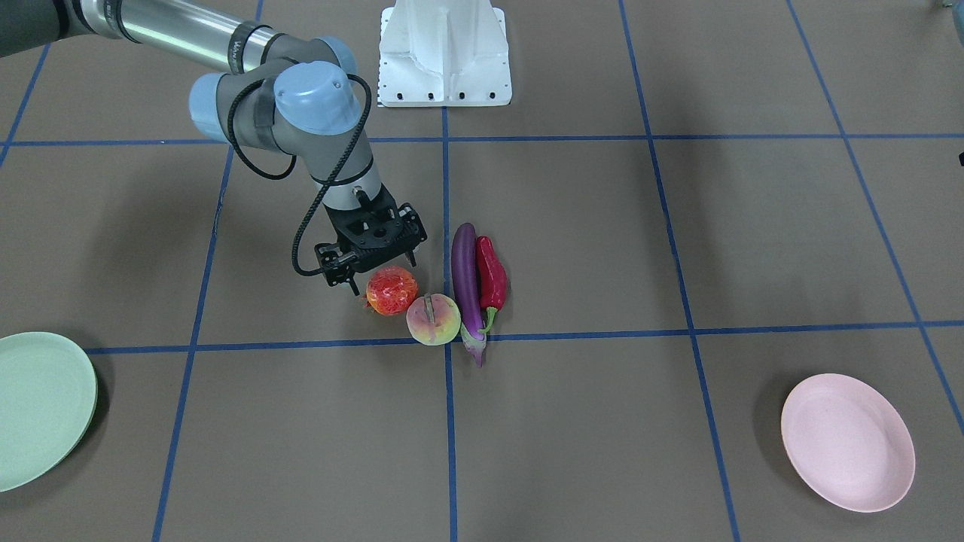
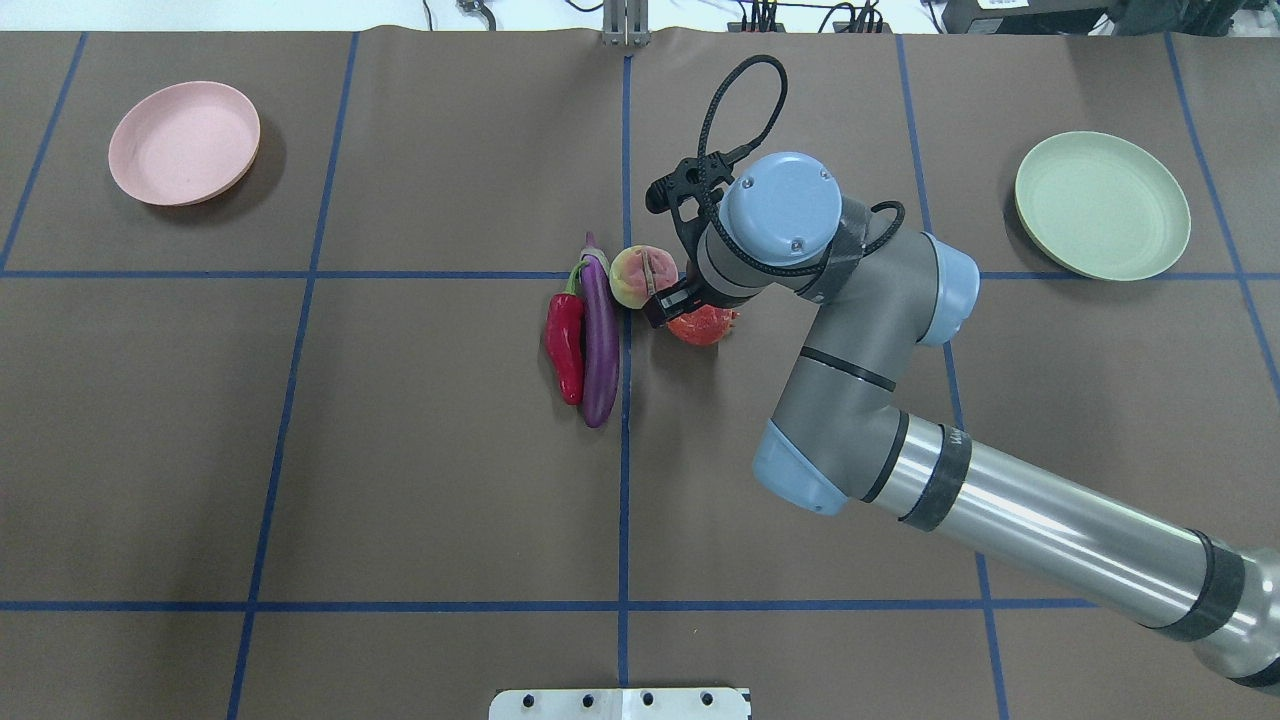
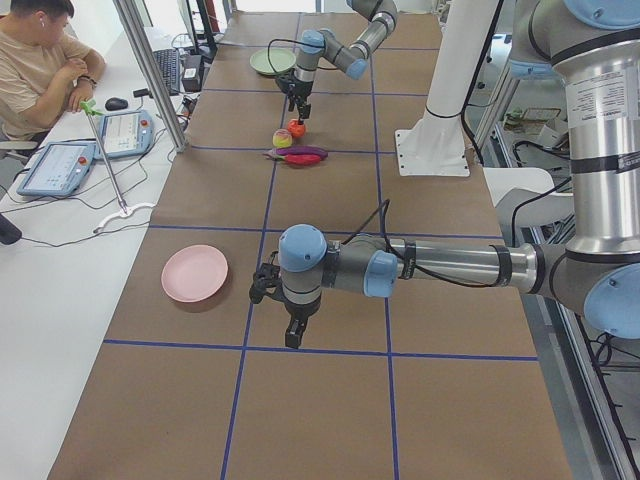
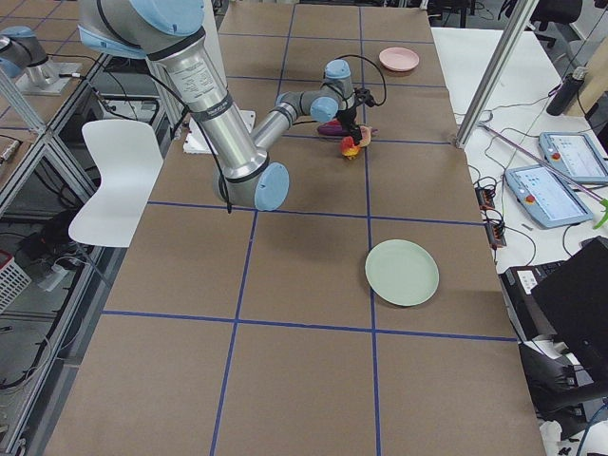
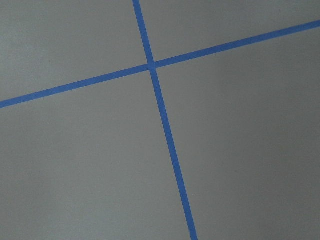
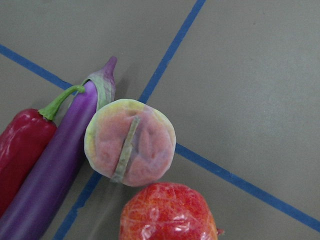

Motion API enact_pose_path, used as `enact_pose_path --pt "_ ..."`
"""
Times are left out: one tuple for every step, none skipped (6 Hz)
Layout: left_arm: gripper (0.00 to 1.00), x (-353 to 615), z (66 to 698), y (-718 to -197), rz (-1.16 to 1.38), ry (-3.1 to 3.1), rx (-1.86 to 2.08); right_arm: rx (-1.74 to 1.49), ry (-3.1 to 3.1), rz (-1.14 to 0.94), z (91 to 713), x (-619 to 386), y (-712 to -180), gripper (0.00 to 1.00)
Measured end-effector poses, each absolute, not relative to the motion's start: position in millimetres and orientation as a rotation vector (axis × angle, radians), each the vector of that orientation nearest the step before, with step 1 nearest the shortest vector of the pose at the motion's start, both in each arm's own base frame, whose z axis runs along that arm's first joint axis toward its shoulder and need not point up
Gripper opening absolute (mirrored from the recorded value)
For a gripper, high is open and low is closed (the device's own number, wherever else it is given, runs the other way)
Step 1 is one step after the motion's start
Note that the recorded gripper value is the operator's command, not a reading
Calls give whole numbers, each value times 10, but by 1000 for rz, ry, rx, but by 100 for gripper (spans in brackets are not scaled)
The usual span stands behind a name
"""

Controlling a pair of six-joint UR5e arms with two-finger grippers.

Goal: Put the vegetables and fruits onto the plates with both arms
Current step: 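Reach the right gripper down to the red pomegranate and close on it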

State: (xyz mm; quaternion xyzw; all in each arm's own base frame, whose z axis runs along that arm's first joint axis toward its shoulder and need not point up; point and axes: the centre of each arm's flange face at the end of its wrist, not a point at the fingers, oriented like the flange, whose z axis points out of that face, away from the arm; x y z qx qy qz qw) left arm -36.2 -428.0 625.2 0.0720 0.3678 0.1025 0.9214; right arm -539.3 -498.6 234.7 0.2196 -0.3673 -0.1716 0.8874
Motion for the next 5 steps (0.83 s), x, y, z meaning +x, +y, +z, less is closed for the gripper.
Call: enact_pose_path --pt "100 -362 6255 -4280 210 755 147 450 -749 -358 2388 -5494 -4996 100" --pt "100 -362 6256 -4280 210 755 147 444 -740 -363 2427 -5558 -4983 100" --pt "100 -360 6256 -4280 211 756 147 438 -733 -367 2468 -5595 -4961 100" --pt "100 -358 6257 -4281 211 756 147 432 -726 -372 2515 -5614 -4944 99" --pt "100 -358 6260 -4280 211 756 146 428 -724 -378 2541 -5639 -4914 99"
